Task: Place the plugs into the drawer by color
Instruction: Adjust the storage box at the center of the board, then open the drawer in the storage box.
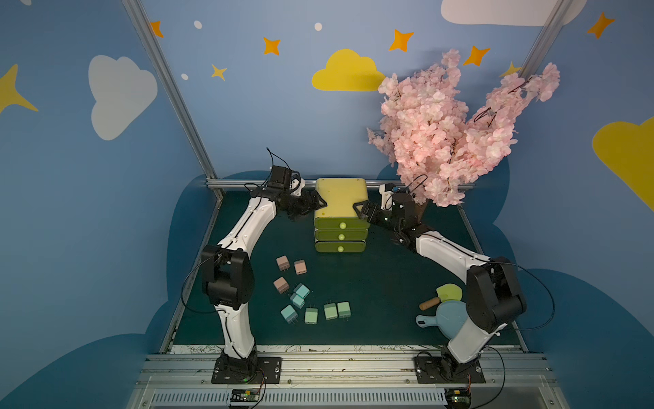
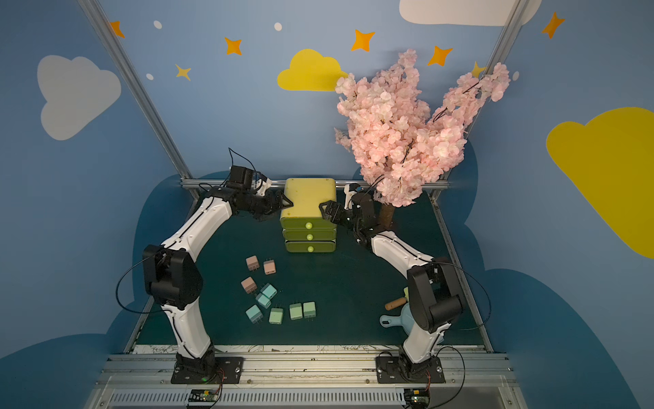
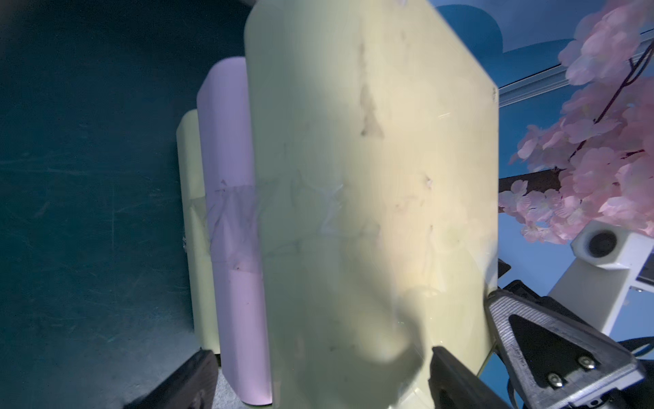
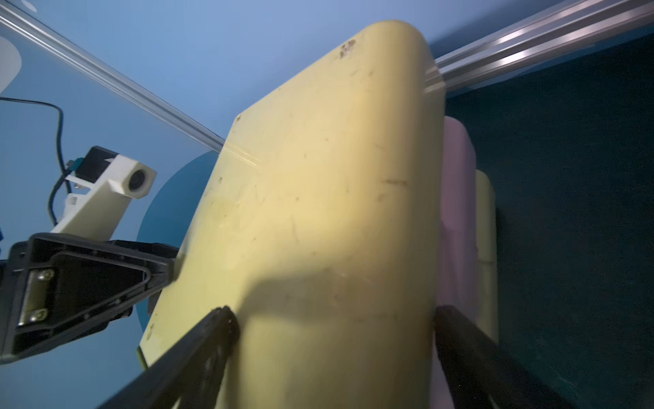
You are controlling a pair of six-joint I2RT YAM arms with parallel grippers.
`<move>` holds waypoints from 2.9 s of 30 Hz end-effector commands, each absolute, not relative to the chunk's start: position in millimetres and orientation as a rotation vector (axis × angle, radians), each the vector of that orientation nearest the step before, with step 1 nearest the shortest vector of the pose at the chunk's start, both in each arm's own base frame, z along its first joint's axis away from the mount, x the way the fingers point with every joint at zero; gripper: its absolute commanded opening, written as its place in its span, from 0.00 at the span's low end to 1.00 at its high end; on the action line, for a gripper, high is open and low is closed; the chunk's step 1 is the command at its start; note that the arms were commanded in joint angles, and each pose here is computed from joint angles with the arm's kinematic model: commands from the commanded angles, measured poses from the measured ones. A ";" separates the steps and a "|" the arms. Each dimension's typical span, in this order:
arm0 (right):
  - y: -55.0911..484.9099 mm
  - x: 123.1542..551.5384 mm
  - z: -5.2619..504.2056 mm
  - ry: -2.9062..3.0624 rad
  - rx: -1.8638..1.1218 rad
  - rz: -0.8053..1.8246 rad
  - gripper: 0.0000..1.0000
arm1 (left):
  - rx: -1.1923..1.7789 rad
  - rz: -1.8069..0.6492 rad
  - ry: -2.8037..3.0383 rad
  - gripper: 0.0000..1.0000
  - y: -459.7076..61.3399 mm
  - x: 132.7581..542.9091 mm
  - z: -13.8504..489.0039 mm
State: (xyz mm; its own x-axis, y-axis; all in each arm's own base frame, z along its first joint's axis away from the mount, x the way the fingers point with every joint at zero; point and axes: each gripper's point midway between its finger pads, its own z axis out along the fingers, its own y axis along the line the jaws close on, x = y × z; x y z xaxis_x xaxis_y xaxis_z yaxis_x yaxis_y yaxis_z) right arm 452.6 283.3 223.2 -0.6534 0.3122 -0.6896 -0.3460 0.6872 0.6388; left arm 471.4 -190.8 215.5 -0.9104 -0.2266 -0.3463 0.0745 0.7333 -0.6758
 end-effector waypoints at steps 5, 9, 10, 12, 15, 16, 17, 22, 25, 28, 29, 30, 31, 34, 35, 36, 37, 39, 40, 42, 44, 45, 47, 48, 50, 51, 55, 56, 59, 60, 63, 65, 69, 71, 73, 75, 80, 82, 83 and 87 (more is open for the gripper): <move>338.7 452.7 221.1 2.082 -0.210 1.067 0.89 | -0.090 -1.096 2.531 0.89 -199.3 452.8 217.3; 366.1 454.5 219.3 2.095 -0.285 1.087 0.89 | -0.070 -1.071 2.531 0.88 -196.6 434.5 220.3; 371.9 455.0 217.3 2.102 -0.302 1.090 0.88 | -0.071 -1.061 2.529 0.88 -194.6 430.3 220.6; 384.2 457.4 217.3 2.107 -0.331 1.101 0.89 | -0.074 -1.039 2.522 0.88 -189.8 422.0 220.8; 400.6 459.5 216.3 2.114 -0.369 1.114 0.88 | -0.091 -1.010 2.515 0.88 -180.7 414.8 220.7; 404.7 459.5 215.6 2.117 -0.380 1.117 0.88 | -0.096 -1.003 2.513 0.88 -178.1 413.8 220.7; 408.4 459.5 215.0 2.120 -0.392 1.116 0.88 | -0.108 -0.994 2.511 0.88 -174.2 414.0 220.2; 403.8 464.7 221.8 2.098 -0.388 1.086 0.87 | -0.114 -0.945 2.467 0.90 -156.8 427.7 232.7; 396.4 467.9 240.9 2.051 -0.395 1.030 0.87 | -0.116 -0.887 2.430 0.90 -146.1 442.0 250.1; 386.2 473.3 261.6 2.003 -0.416 0.933 0.90 | -0.149 -0.859 2.401 0.90 -138.6 451.5 259.7; 381.4 476.1 267.0 1.992 -0.420 0.898 0.91 | -0.163 -0.847 2.397 0.90 -136.2 453.5 261.0; 377.0 478.9 270.8 1.984 -0.423 0.868 0.92 | -0.177 -0.841 2.396 0.90 -134.1 455.0 260.8; 371.7 482.8 274.9 1.976 -0.423 0.839 0.93 | -0.186 -0.839 2.391 0.90 -132.4 456.6 261.7; 359.2 488.5 288.6 1.955 -0.429 0.777 0.93 | -0.205 -0.828 2.396 0.90 -129.4 460.5 260.7; 356.0 487.6 292.4 1.950 -0.434 0.756 0.93 | -0.208 -0.819 2.395 0.90 -128.2 461.9 262.5; 353.9 485.6 296.8 1.940 -0.437 0.746 0.93 | -0.215 -0.811 2.399 0.90 -126.8 463.4 261.6; 352.3 481.7 299.9 1.931 -0.443 0.735 0.93 | -0.225 -0.803 2.401 0.90 -125.4 464.9 261.2; 351.6 471.8 302.0 1.909 -0.459 0.719 0.94 | -0.242 -0.799 2.406 0.92 -124.2 468.5 258.4; 351.2 467.2 300.8 1.897 -0.467 0.705 0.95 | -0.256 -0.798 2.410 0.93 -124.1 470.7 256.4; 350.7 459.2 294.8 1.893 -0.475 0.689 0.95 | -0.267 -0.800 2.420 0.93 -124.6 475.2 254.2; 350.1 447.9 289.3 1.887 -0.485 0.686 0.94 | -0.271 -0.803 2.426 0.93 -125.5 480.3 253.0; 350.1 441.6 287.9 1.876 -0.489 0.686 0.94 | -0.269 -0.806 2.429 0.93 -126.4 482.6 252.2; 349.9 425.7 282.6 1.855 -0.501 0.680 0.92 | -0.271 -0.817 2.441 0.93 -128.1 487.8 247.2; 350.0 418.7 281.6 1.844 -0.507 0.674 0.91 | -0.272 -0.821 2.448 0.93 -129.3 489.3 244.6; 349.6 405.8 272.1 1.838 -0.510 0.669 0.86 | -0.276 -0.831 2.466 0.92 -131.3 491.5 236.4; 349.6 402.3 268.6 1.834 -0.508 0.670 0.85 | -0.282 -0.831 2.472 0.91 -131.3 492.2 232.9; 352.3 393.3 245.7 1.855 -0.504 0.697 0.75 | -0.282 -0.846 2.490 0.90 -134.8 492.9 220.8; 352.9 393.7 241.5 1.863 -0.507 0.697 0.74 | -0.278 -0.846 2.493 0.89 -135.2 492.9 219.4; 354.2 396.4 232.5 1.874 -0.510 0.680 0.73 | -0.277 -0.849 2.499 0.89 -136.1 492.5 214.5; 354.0 399.0 231.5 1.869 -0.506 0.671 0.72 | -0.279 -0.851 2.500 0.89 -136.5 492.7 213.1; 354.5 404.5 230.6 1.859 -0.500 0.660 0.68 | -0.282 -0.849 2.507 0.89 -135.9 491.1 209.0; 356.5 406.5 230.9 1.852 -0.498 0.665 0.65 | -0.279 -0.847 2.507 0.89 -136.0 489.7 207.7; 365.0 407.5 230.6 1.853 -0.499 0.700 0.58 | -0.282 -0.847 2.507 0.89 -135.2 488.6 206.7; 368.7 405.7 229.3 1.853 -0.499 0.716 0.57 | -0.282 -0.849 2.509 0.89 -135.7 488.6 205.7; 371.0 404.0 226.3 1.857 -0.491 0.725 0.56 | -0.287 -0.852 2.510 0.89 -136.0 488.5 205.3; 373.3 403.6 223.7 1.858 -0.482 0.721 0.56 | -0.287 -0.854 2.510 0.89 -136.1 488.5 205.4; 381.8 402.8 219.2 1.856 -0.468 0.708 0.55 | -0.284 -0.853 2.507 0.89 -135.9 487.5 207.8; 384.9 403.0 220.0 1.852 -0.467 0.695 0.55 | -0.280 -0.845 2.504 0.90 -135.1 486.7 209.4; 386.4 403.2 219.8 1.852 -0.467 0.688 0.55 | -0.281 -0.842 2.503 0.90 -134.7 486.5 209.7; 387.2 406.8 218.2 1.859 -0.451 0.646 0.49 | -0.277 -0.841 2.503 0.90 -134.5 485.3 211.0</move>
